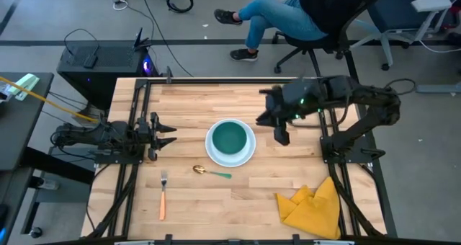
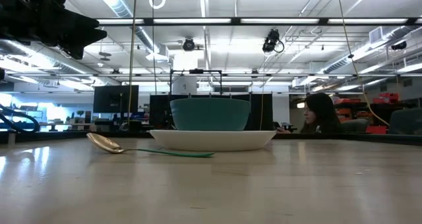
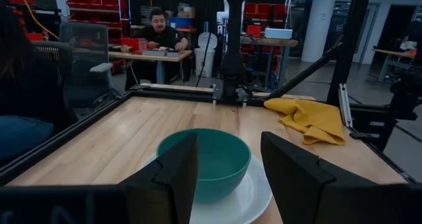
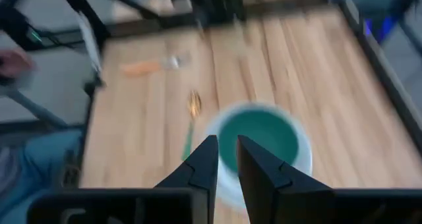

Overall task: Set table place
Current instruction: Put the orange fork on the left of the white plate

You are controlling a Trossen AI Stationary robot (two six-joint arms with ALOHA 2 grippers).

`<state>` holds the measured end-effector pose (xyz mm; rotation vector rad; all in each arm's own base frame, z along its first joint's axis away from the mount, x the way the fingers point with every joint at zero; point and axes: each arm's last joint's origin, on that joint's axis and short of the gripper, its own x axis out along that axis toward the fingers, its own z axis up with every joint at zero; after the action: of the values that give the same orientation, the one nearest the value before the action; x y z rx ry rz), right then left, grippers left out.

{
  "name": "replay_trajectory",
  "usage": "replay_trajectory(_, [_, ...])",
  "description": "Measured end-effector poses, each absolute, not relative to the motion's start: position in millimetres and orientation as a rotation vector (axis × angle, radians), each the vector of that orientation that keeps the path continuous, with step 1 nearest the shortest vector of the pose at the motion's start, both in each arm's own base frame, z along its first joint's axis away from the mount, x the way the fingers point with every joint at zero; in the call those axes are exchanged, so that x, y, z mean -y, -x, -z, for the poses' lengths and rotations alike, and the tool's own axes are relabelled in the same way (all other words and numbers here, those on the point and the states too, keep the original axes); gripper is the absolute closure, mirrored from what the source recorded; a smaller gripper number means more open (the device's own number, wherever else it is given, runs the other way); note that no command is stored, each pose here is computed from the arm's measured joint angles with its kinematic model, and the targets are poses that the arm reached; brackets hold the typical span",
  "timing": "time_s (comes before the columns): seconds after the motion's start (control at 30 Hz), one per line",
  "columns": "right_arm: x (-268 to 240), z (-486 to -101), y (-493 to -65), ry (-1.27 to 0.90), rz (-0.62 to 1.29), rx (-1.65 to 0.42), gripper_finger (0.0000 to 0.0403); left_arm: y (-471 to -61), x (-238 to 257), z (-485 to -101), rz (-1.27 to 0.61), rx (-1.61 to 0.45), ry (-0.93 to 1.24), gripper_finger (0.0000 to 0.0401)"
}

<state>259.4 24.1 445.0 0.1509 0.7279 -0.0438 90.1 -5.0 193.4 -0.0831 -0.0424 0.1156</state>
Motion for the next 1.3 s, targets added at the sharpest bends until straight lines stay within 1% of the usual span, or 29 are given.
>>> replay_trajectory(0.13, [-29, -403, -242, -0.193, 0.159, -0.82, 0.0339, -90, 5, -193, -0.116, 0.042, 0.071, 0.0225])
replay_trajectory(0.23, [-33, -369, -222, -0.208, 0.255, -0.817, 0.0339, -90, 5, -193, -0.116, 0.042, 0.074, 0.0223])
replay_trajectory(0.37, [-39, -321, -193, -0.223, 0.321, -0.661, 0.0339, -90, 5, -193, -0.116, 0.042, 0.078, 0.0225])
replay_trajectory(0.5, [-37, -265, -176, -0.265, 0.288, -0.5, 0.0339, -90, 5, -193, -0.116, 0.042, 0.079, 0.0227])
replay_trajectory(0.63, [-29, -227, -168, -0.241, 0.3, -0.445, 0.0339, -90, 5, -193, -0.116, 0.042, 0.079, 0.0228])
replay_trajectory(0.7, [-25, -217, -165, -0.238, 0.319, -0.453, 0.0339, -90, 5, -193, -0.116, 0.042, 0.079, 0.0229])
replay_trajectory(0.83, [-22, -211, -166, -0.243, 0.336, -0.437, 0.0339, -90, 5, -193, -0.116, 0.043, 0.079, 0.0227])
replay_trajectory(1.3, [-22, -202, -168, -0.243, 0.332, -0.425, 0.0339, -90, 5, -194, -0.116, 0.044, 0.083, 0.0227])
